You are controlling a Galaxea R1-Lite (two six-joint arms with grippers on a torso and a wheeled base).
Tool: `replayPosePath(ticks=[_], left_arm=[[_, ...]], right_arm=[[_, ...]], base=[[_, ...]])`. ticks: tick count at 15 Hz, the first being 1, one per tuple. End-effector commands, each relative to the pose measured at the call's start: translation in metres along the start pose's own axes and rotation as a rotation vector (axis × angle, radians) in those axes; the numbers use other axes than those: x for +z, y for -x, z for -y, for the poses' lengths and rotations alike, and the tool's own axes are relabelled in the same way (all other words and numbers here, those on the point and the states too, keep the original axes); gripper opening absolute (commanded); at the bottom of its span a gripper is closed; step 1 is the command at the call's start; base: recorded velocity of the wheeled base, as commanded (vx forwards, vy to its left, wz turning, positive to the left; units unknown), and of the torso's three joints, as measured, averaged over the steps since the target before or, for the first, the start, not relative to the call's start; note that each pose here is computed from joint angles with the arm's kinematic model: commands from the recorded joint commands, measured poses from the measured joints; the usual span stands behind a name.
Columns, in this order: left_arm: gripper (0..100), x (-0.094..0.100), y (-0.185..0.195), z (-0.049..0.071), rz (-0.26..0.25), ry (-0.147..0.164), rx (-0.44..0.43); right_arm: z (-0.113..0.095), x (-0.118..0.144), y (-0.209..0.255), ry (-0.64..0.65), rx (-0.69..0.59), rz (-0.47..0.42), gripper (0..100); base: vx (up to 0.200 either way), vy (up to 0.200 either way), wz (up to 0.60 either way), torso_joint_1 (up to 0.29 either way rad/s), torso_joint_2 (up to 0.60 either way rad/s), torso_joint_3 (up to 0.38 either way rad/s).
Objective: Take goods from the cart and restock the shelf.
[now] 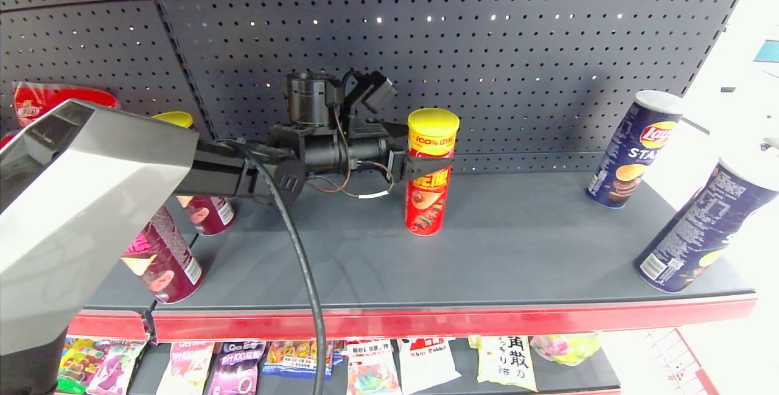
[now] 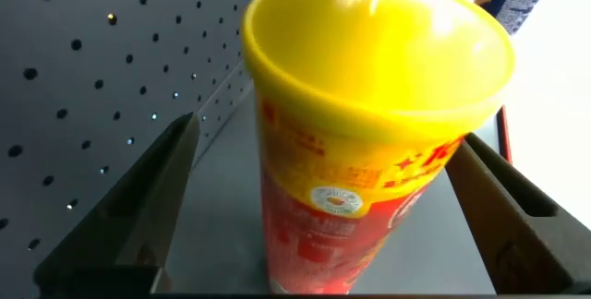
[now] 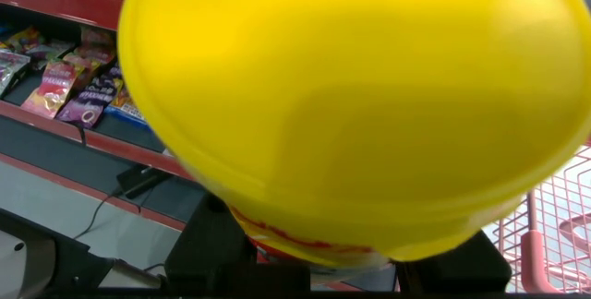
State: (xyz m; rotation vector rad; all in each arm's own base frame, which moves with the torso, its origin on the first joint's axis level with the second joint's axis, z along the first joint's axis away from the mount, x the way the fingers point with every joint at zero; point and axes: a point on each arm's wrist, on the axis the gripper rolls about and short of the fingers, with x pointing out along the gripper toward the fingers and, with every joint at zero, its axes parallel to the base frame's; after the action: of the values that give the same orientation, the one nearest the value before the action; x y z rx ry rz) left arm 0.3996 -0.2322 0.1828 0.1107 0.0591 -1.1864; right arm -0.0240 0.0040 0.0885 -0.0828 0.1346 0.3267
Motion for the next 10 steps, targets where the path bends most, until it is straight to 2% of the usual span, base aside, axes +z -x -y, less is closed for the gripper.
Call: replayPosePath(ticks=[1, 7, 9, 10], left_arm=[[0, 0.001, 0.000, 0.000, 0.002, -0.002, 0.003], [0, 0.001, 0.000, 0.013, -0.011, 0.003, -0.022], [0, 0.003, 0.015, 0.023, -0.032, 0.021, -0.030], [0, 0.005, 0.031, 0.035, -0.051, 0.037, -0.036]], right_arm=[[0.000, 0.000, 0.000, 0.000, 0.001, -0.001, 0], [0.000, 0.000, 0.000, 0.000, -0.001, -0.002, 0], [0.000, 0.000, 0.000, 0.000, -0.001, -0.003, 0], [0.000, 0.000, 0.000, 0.000, -0.001, -0.002, 0]], base=[[0.000, 0.000, 0.00, 0.000, 0.00, 0.000], [0.000, 0.000, 0.00, 0.000, 0.00, 0.000], [0.000, 0.000, 0.00, 0.000, 0.00, 0.000], [0.000, 0.000, 0.00, 0.000, 0.00, 0.000]])
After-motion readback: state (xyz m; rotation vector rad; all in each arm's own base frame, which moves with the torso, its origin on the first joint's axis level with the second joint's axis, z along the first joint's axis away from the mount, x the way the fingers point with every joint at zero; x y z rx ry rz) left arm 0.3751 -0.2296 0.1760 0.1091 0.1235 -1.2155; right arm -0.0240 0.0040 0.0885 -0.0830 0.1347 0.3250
